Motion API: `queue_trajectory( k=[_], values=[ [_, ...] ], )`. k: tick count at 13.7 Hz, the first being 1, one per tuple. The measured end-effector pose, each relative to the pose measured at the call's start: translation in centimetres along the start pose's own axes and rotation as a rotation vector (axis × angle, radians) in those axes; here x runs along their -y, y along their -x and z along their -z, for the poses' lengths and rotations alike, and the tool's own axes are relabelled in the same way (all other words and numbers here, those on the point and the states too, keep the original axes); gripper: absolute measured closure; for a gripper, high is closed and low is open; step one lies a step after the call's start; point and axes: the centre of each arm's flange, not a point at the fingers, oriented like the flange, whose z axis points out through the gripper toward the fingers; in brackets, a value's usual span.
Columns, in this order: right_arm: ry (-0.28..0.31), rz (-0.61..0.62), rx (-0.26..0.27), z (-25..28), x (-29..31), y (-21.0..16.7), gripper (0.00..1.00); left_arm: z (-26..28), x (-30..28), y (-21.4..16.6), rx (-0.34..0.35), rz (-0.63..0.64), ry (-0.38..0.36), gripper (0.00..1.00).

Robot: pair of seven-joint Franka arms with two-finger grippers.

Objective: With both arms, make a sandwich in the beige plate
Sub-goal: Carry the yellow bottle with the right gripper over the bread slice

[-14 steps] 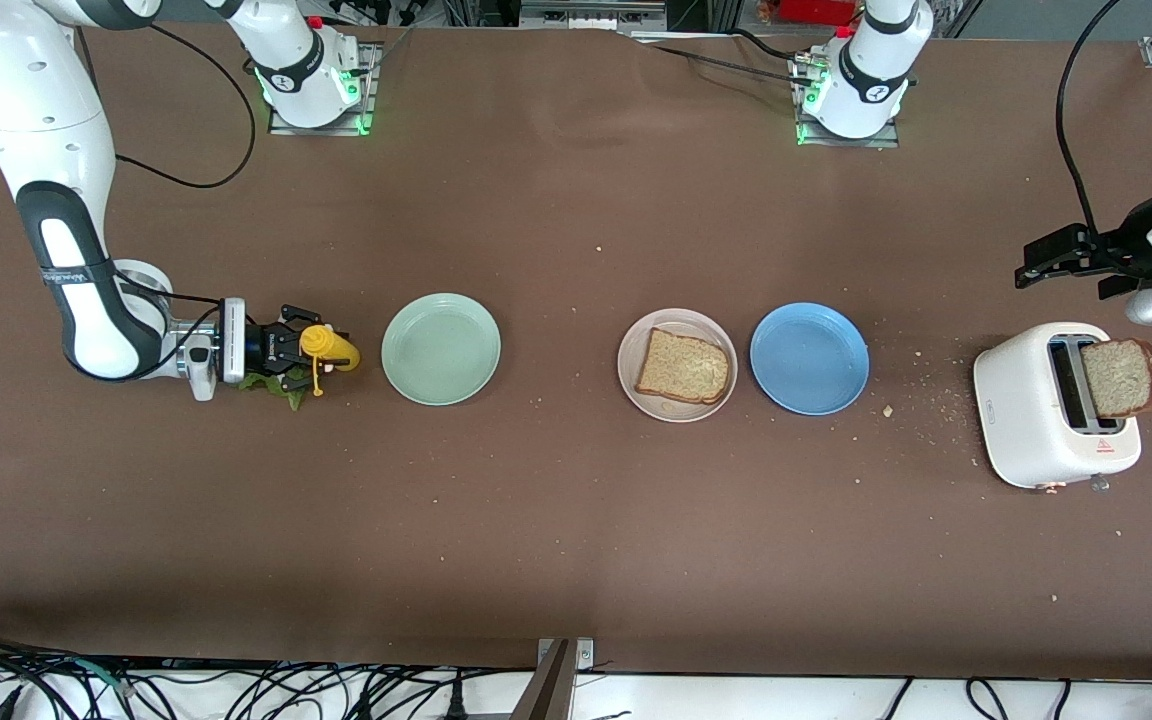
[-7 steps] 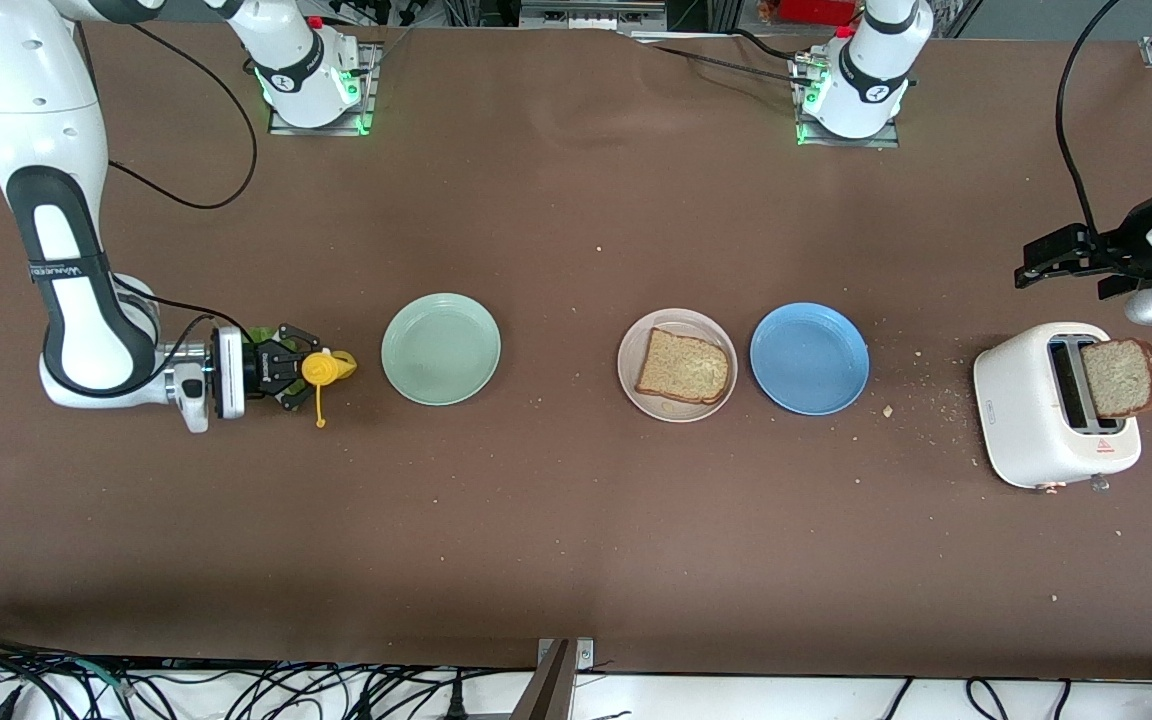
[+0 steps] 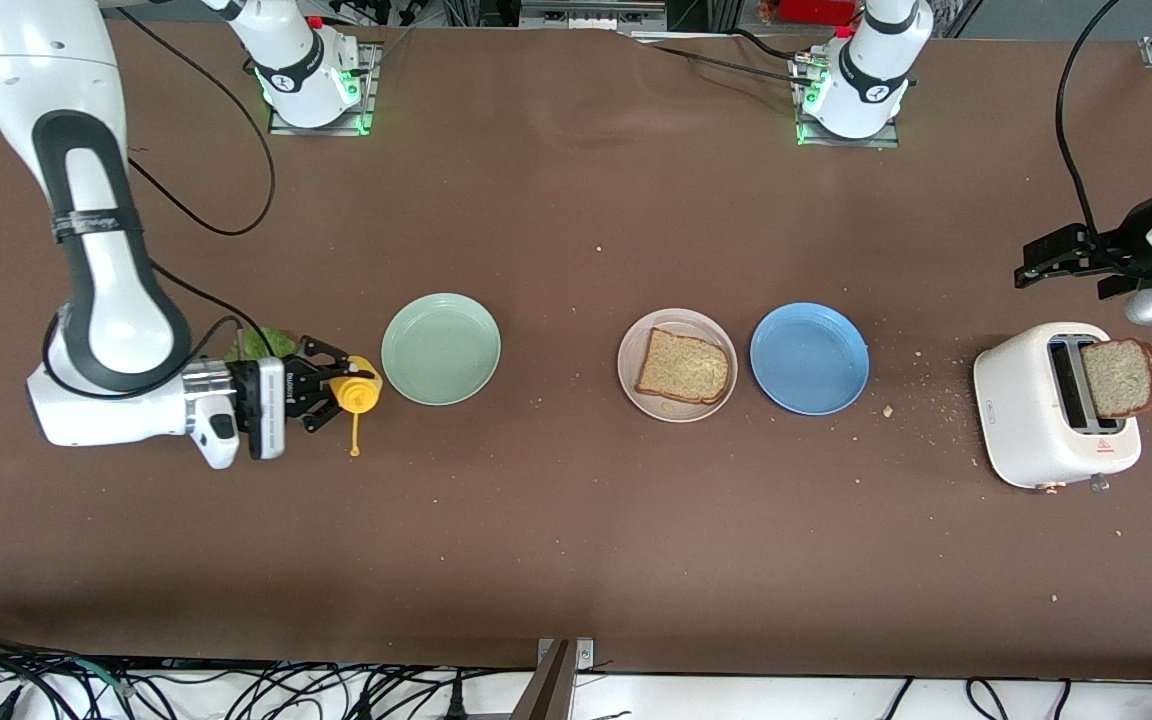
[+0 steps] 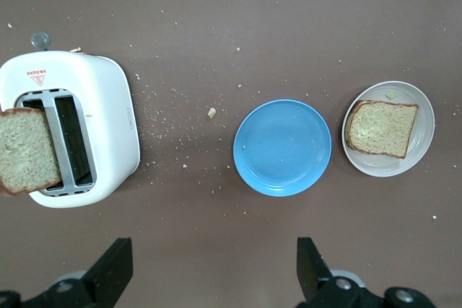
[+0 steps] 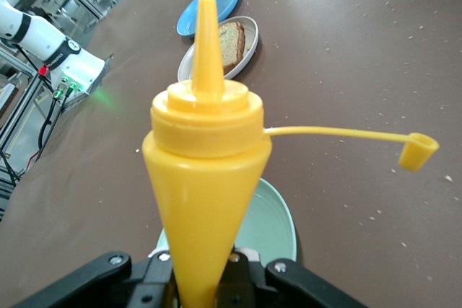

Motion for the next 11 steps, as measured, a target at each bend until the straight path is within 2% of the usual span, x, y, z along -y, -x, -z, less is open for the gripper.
queue_trajectory(
  k=[4,8,11],
  values=[
    [0.058,-0.082,0.16,-4.1,2.8,-7.3,0.88,0.0,0.0,0.0,0.0,0.0,0.0,0.0],
    [0.165,-0.133,0.282,-9.5,5.5,-12.3,0.87,0.0,0.0,0.0,0.0,0.0,0.0,0.0],
    [0.264,-0.119,0.427,-13.4,8.0,-15.2,0.87,0.0,0.0,0.0,0.0,0.0,0.0,0.0]
  ],
)
